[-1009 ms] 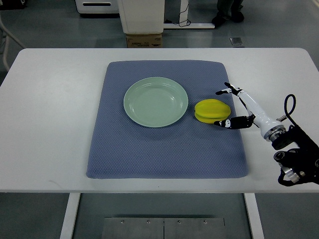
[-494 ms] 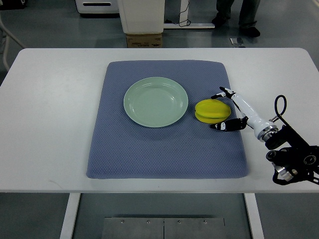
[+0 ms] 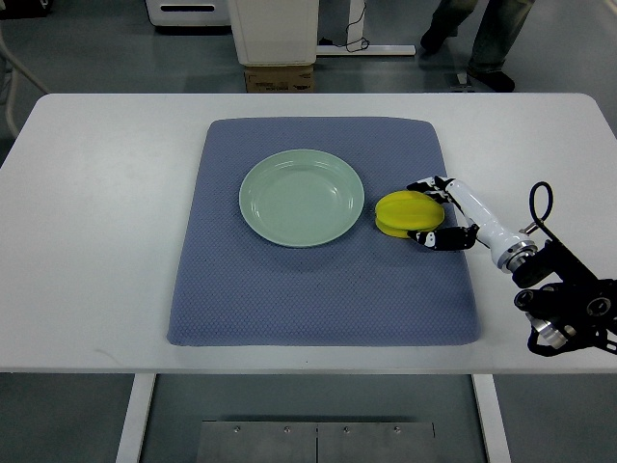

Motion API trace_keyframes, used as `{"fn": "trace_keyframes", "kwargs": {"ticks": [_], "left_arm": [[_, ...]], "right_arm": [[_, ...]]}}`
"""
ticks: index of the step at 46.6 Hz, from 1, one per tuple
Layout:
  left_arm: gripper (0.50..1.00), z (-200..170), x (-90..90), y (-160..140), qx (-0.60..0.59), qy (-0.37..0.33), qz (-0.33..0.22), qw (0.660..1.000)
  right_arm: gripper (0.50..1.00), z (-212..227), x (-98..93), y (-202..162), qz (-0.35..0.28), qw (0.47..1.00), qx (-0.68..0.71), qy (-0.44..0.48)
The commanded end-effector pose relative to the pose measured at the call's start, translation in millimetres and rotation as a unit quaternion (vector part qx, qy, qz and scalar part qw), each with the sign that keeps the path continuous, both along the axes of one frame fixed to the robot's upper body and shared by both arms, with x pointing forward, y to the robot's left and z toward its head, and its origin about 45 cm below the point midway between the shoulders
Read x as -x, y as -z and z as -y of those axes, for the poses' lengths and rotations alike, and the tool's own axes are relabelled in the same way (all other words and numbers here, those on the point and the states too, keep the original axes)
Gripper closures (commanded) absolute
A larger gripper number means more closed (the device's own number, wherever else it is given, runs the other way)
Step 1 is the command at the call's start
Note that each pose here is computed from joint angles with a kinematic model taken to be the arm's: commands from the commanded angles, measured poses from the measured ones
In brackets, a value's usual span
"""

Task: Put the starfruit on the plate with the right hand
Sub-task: 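Close the right hand's fingers around the yellow starfruit, then lift the starfruit with the right hand, raising it away from the mat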

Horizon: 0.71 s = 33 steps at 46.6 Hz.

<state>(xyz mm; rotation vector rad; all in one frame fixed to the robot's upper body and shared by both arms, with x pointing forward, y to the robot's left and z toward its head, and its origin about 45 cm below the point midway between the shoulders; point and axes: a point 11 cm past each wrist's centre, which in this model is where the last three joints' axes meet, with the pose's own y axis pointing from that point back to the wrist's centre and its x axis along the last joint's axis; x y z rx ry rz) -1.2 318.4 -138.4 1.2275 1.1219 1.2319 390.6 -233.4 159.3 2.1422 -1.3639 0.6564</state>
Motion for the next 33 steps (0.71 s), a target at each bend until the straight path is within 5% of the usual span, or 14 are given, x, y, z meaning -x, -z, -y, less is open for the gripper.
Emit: {"fn": "trace_keyframes", "kwargs": {"ticks": [1,8,19,22,27,33], "left_arm": [[0.500,0.0,0.0,0.0,0.000,0.000,0.000,1.000],[0.500,0.0,0.0,0.0,0.000,0.000,0.000,1.000],[0.500,0.0,-0.2,0.0,0.000,0.000,0.001,1.000],[0.500,0.0,0.0,0.0,0.000,0.000,0.000,1.000],[0.500,0.0,0.0,0.0,0.000,0.000,0.000,1.000],[0.500,0.0,0.0,0.0,0.000,0.000,0.000,1.000]], "right_arm": [[0.850,-1.3,-0.2,-1.2,0.002,1.000,-0.001,-0.002],[0.894,-4.4,-1.4,-3.7,0.004,1.000,-0.004,-0.005],[0.843,-8.8,-1.0,-4.3,0.006,1.000,-0.008,-0.010],[0.869,-8.3,-1.3,-4.3,0.006,1.000,-0.008,-0.009],[1.000,-8.2,-1.3,-4.2,0.004,1.000,-0.009,-0.008],[1.000,-8.9,-3.1,-5.3,-0.007,1.000,-0.022,-0.005]]}}
